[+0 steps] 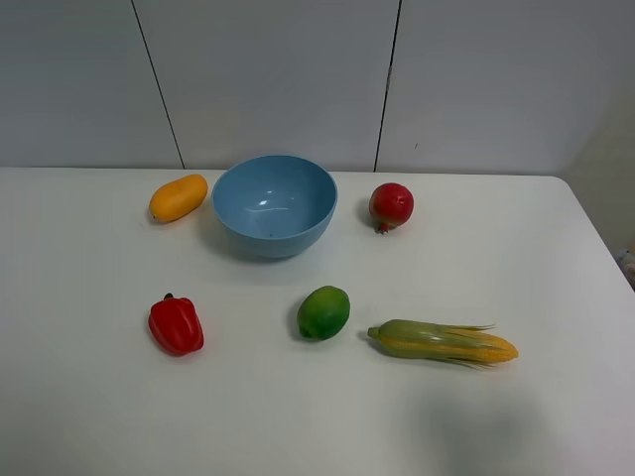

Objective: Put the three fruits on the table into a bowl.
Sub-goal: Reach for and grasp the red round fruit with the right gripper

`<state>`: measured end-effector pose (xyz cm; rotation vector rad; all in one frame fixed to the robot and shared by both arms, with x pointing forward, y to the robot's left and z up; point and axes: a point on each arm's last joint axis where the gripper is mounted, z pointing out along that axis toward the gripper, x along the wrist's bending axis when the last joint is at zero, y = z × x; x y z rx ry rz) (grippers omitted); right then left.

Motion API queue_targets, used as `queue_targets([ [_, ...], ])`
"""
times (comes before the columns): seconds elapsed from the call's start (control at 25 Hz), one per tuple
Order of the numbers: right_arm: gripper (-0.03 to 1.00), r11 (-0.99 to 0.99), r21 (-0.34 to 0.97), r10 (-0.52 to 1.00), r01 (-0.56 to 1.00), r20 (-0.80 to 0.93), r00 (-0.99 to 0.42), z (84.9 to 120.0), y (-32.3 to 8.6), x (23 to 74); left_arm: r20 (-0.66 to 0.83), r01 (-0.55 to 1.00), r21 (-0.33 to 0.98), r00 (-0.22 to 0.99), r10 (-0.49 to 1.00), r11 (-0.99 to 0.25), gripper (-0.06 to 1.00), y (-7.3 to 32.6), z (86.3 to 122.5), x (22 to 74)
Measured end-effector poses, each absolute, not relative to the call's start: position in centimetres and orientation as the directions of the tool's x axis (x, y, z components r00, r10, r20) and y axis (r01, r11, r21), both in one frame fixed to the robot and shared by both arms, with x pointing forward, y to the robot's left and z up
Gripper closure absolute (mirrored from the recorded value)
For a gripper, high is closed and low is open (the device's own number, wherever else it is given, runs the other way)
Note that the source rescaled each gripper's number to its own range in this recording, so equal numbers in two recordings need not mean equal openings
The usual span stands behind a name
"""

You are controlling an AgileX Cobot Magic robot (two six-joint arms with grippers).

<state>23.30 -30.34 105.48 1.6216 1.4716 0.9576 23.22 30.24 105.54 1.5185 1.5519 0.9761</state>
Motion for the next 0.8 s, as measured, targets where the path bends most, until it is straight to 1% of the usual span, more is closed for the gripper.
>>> queue_targets([
  [0.12,0.26,-0.133,0.893,0.99,0.431,0.103,0.093,108.1,-30.4,23.9,0.001,0.434,0.901,-0.023,1.0,0.009,-0.06,30.2,105.5,23.2],
  [0.16,0.26,-0.133,0.893,0.99,0.431,0.103,0.093,108.1,-30.4,23.9,0.001,0.434,0.901,-0.023,1.0,0.009,-0.06,30.2,105.5,23.2],
  [0.2,0.26,-0.137,0.897,0.99,0.421,0.105,0.099,109.6,-30.4,24.5,0.001,0.434,0.901,-0.023,1.0,0.009,-0.06,30.2,105.5,23.2],
  [0.24,0.26,-0.124,0.896,0.99,0.427,0.084,0.112,112.0,-30.6,26.3,0.001,0.434,0.901,-0.023,1.0,0.009,-0.06,30.2,105.5,23.2],
  [0.32,0.26,-0.102,0.896,0.992,0.433,0.059,0.113,114.9,-30.6,28.8,0.001,0.434,0.901,-0.023,1.0,0.009,-0.06,30.2,105.5,23.2],
  [0.48,0.26,-0.046,0.862,0.998,0.504,0.021,0.055,118.0,-29.9,35.6,0.001,0.434,0.901,-0.023,1.0,0.009,-0.06,30.2,105.5,23.2],
  [0.64,0.26,-0.01,0.807,1.0,0.59,-0.009,0.029,118.6,-28.9,43.7,0.001,0.434,0.901,-0.023,1.0,0.009,-0.06,30.2,105.5,23.2],
  [0.8,0.26,-0.012,0.747,1.0,0.665,0.01,0.006,116.2,-27.8,52.1,0.001,0.434,0.901,-0.023,1.0,0.009,-0.06,30.2,105.5,23.2],
])
